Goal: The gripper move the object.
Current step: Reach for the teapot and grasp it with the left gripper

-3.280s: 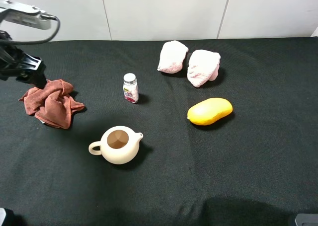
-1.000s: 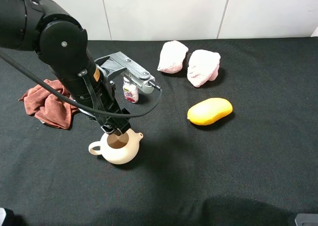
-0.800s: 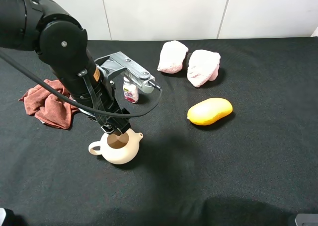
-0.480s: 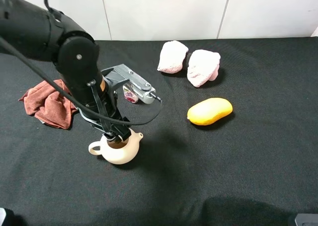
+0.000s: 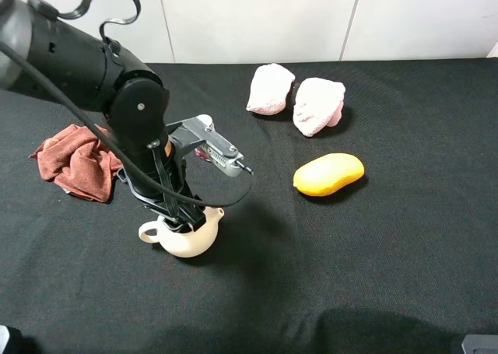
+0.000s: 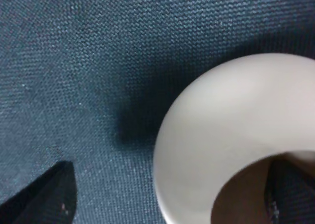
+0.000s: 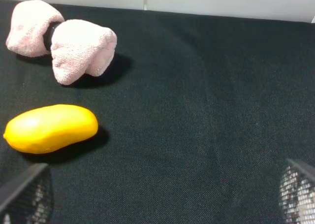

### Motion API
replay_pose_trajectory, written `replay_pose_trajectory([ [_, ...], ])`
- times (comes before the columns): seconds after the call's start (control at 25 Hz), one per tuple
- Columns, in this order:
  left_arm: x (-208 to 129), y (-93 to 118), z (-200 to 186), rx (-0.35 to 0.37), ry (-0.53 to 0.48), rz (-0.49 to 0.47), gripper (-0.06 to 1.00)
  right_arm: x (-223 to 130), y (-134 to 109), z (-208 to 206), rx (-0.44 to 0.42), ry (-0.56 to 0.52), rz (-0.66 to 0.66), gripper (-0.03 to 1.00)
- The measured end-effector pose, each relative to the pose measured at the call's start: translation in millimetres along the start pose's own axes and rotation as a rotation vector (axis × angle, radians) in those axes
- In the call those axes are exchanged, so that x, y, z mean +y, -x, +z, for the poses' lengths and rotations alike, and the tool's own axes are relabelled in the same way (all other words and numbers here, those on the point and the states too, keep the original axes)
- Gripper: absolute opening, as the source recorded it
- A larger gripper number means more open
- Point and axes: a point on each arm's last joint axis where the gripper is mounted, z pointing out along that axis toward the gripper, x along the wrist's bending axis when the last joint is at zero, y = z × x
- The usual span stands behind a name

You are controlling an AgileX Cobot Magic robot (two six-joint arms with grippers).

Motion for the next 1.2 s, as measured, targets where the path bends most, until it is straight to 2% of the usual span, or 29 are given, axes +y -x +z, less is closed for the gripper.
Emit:
replay_pose_trajectory([
  [1.0, 1.3, 0.4, 4.0, -0.001, 0.002, -0.011, 0.76, 0.0, 0.0, 0.0, 0.000, 0.000, 0.000, 0.69],
  [1.08, 1.3, 0.4, 4.0, -0.001, 0.002, -0.011, 0.74, 0.0, 0.0, 0.0, 0.000, 0.000, 0.000, 0.69],
  [1.2, 1.3, 0.4, 4.0, -0.001, 0.002, -0.011, 0.66, 0.0, 0.0, 0.0, 0.000, 0.000, 0.000, 0.69],
])
